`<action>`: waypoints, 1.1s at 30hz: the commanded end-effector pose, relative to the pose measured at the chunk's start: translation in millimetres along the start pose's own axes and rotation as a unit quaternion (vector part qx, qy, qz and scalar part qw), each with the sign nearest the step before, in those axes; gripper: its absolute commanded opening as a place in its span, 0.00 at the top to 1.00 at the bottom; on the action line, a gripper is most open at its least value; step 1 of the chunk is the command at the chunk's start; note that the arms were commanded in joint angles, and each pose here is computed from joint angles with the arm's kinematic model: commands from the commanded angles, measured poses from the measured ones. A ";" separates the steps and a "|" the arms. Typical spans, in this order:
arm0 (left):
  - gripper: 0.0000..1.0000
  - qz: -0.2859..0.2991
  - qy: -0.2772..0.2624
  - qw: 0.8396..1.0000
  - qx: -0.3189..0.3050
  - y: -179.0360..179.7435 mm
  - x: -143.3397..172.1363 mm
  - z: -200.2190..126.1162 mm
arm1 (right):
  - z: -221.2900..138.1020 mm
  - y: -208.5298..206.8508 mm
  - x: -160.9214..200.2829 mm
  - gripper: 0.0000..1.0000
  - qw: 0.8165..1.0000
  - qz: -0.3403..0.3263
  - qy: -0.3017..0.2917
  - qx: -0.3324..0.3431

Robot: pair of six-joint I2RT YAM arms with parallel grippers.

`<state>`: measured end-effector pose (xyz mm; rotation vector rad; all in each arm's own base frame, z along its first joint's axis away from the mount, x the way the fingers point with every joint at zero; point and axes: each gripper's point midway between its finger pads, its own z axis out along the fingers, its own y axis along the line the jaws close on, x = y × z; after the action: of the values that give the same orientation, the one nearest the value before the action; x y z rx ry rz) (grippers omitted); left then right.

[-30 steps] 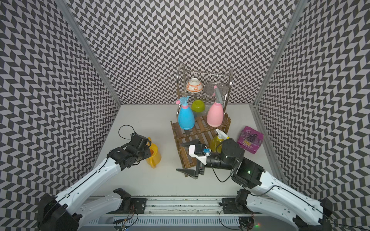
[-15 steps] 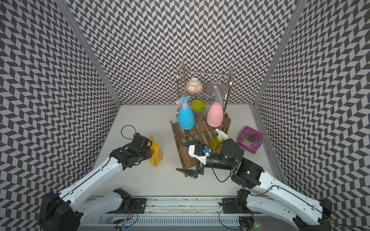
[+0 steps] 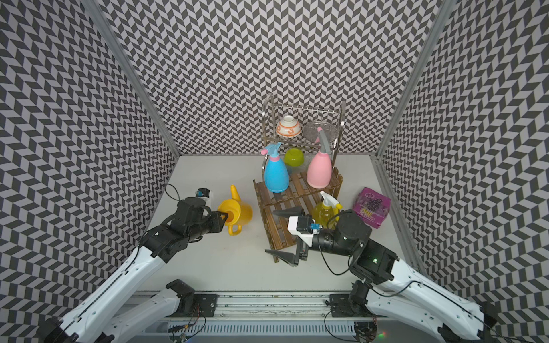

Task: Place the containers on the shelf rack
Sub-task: 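Pick up a container from the center of the board.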

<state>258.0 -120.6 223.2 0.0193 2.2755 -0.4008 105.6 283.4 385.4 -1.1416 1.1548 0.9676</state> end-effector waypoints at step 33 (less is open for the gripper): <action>1.00 0.407 -0.119 0.872 0.246 -90.5 -22.0 -154.3 | 84.2 -52.9 -21.7 0.28 0.940 0.334 0.029 0.066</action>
<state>157.5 -152.2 346.0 1.0611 1.7363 -0.4185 166.5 352.9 409.7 -0.6881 1.6970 1.3363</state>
